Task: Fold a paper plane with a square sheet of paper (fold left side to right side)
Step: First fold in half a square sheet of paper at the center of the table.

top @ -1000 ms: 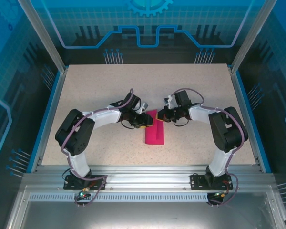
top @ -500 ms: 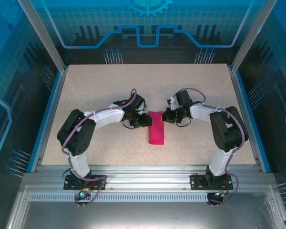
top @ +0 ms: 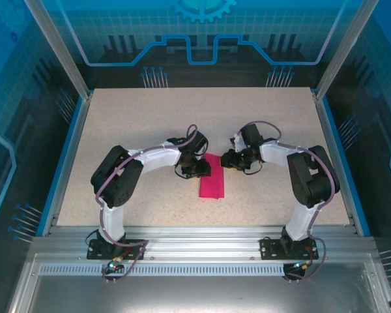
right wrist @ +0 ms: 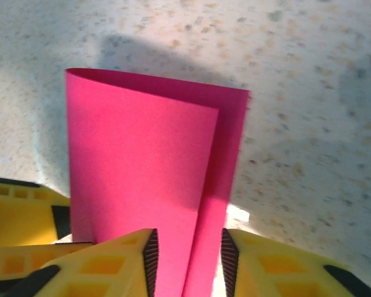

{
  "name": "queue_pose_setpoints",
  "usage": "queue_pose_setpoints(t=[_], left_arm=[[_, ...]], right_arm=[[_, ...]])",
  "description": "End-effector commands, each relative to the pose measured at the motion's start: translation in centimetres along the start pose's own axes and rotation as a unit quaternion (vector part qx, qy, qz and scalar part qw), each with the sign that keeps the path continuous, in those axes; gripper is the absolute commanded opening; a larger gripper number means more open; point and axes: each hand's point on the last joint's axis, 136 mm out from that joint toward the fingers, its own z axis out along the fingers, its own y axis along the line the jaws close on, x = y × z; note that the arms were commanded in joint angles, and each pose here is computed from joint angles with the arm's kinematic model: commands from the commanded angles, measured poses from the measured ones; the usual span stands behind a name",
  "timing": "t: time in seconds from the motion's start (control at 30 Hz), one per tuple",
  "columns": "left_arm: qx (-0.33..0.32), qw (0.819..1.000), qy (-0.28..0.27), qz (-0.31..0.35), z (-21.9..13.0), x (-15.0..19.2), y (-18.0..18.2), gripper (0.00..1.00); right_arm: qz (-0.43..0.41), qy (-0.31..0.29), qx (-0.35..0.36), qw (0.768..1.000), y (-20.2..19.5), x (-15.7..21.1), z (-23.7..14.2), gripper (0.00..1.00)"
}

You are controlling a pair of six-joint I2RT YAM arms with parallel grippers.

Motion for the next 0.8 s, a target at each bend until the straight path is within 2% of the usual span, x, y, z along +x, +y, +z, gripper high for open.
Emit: queue_pose_setpoints(t=[0.0,0.17,0.3,0.77], left_arm=[[-0.018,1.000,0.009,-0.006,0.3,0.2,0.3,0.44],[-0.021,1.000,0.014,-0.008,0.7,0.2,0.1,0.44],[-0.021,1.000,0.017,-0.010,1.0,0.2,-0.2,0.45],[-0.020,0.999,0.027,-0.008,1.8,0.2,-0.8,0.46]], right_arm=[[-0.001,-0.019,0.039,0.999,-1.3,-0.5,-2.4,0.44],[0.013,-0.034,0.047,0.998,-2.5,-0.4,-3.9,0.50],[0.017,-0.028,0.058,0.998,-3.3,0.1,-4.0,0.51],[0.036,0.012,0.052,0.998,-4.3,1.6,-1.9,0.51]])
